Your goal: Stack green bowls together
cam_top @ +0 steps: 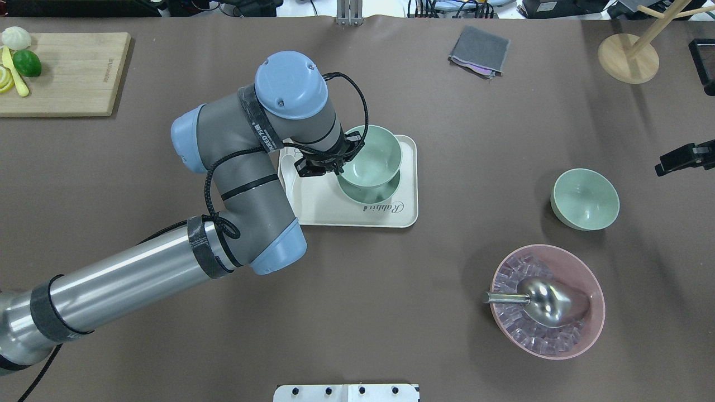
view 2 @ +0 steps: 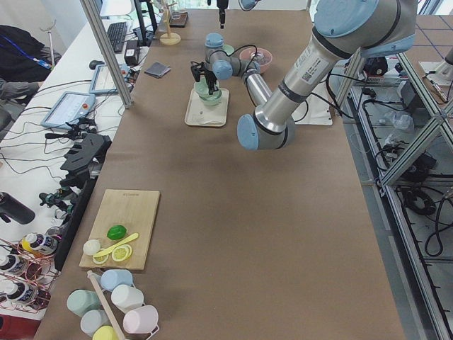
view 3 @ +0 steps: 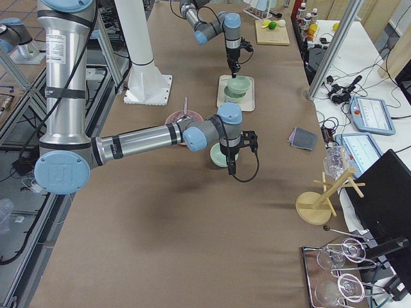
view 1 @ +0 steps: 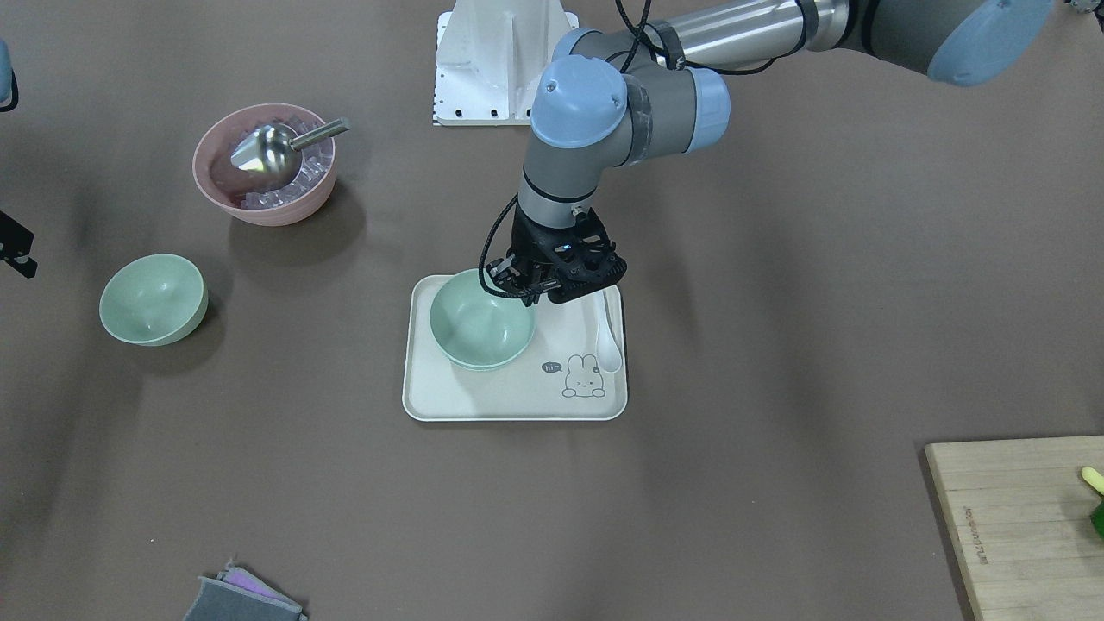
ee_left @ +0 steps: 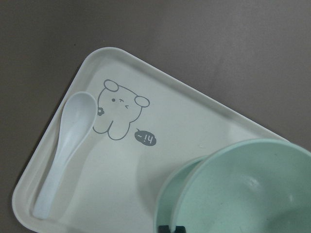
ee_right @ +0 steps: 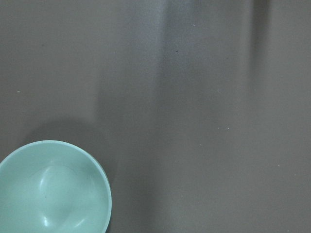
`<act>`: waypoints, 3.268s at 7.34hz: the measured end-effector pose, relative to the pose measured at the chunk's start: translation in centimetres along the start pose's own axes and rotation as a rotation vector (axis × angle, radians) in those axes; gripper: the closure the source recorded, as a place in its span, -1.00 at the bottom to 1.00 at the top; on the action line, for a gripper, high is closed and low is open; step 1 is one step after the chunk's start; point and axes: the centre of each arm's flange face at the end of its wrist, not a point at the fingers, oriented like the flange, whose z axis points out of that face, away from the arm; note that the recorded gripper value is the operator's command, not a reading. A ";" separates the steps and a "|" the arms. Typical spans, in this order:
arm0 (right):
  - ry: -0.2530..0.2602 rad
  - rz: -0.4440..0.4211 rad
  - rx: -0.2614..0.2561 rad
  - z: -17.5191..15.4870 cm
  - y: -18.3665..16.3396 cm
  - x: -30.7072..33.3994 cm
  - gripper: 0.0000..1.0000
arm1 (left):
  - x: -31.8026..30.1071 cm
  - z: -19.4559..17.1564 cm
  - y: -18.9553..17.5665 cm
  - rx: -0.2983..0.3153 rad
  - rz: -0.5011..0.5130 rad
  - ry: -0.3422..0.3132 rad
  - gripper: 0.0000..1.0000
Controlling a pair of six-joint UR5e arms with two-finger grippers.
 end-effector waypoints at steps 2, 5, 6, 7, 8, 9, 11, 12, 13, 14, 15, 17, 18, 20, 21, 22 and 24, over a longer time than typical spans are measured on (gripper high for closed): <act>0.000 0.000 0.000 0.0 0.0 0.0 -1.00 | -0.1 1.0 0.8 -0.002 0.005 -0.012 1.00; 0.000 0.000 -0.001 0.0 0.0 0.0 -1.00 | -0.2 1.7 1.2 -0.001 0.007 -0.023 1.00; 0.000 0.000 0.000 0.0 0.0 0.0 -1.00 | -0.2 1.9 1.2 0.007 0.008 -0.024 1.00; 0.000 0.000 0.000 0.0 -0.1 0.0 -1.00 | -0.2 2.1 1.2 0.010 0.009 -0.023 1.00; 0.000 0.000 0.000 0.0 -0.1 0.0 -1.00 | -0.2 2.2 1.3 0.011 0.010 -0.022 1.00; 0.000 0.000 0.000 0.0 -0.1 0.0 -1.00 | -0.2 2.4 1.4 0.010 0.012 -0.022 1.00; 0.000 0.000 0.000 0.1 -0.1 0.0 -1.00 | -0.2 2.8 1.8 0.005 0.015 -0.026 1.00; 0.000 0.000 -0.001 0.1 -0.1 0.0 -1.00 | -0.3 2.9 2.0 0.003 0.016 -0.027 1.00; 0.000 0.001 0.000 0.1 -0.1 0.0 -1.00 | -0.3 3.0 2.1 0.003 0.016 -0.029 1.00; 0.000 0.001 0.000 0.1 -0.1 0.0 -1.00 | -0.4 3.2 2.1 0.003 0.017 -0.033 1.00; 0.000 0.001 0.000 0.1 -0.1 0.0 -1.00 | -0.4 3.4 2.0 0.003 0.016 -0.036 1.00; 0.000 0.001 0.000 0.1 -0.1 0.0 -1.00 | -0.5 3.6 2.0 0.003 0.016 -0.040 1.00; 0.000 0.000 0.000 0.1 -0.1 0.0 -1.00 | -0.5 3.6 2.0 0.003 0.017 -0.040 1.00; 0.000 0.000 0.000 0.1 -0.1 0.0 -1.00 | -0.4 3.5 2.0 0.002 0.023 -0.029 1.00; 0.001 0.001 0.000 0.1 -0.1 0.0 -1.00 | -0.4 3.5 2.0 0.001 0.026 -0.024 -0.51; 0.001 0.001 -0.001 0.1 -0.1 0.0 -1.00 | -0.4 3.4 2.0 0.002 0.029 -0.021 -0.96; 0.002 0.000 -0.001 0.1 -0.2 0.0 -1.00 | -0.3 2.7 2.0 0.025 0.044 -0.003 -0.97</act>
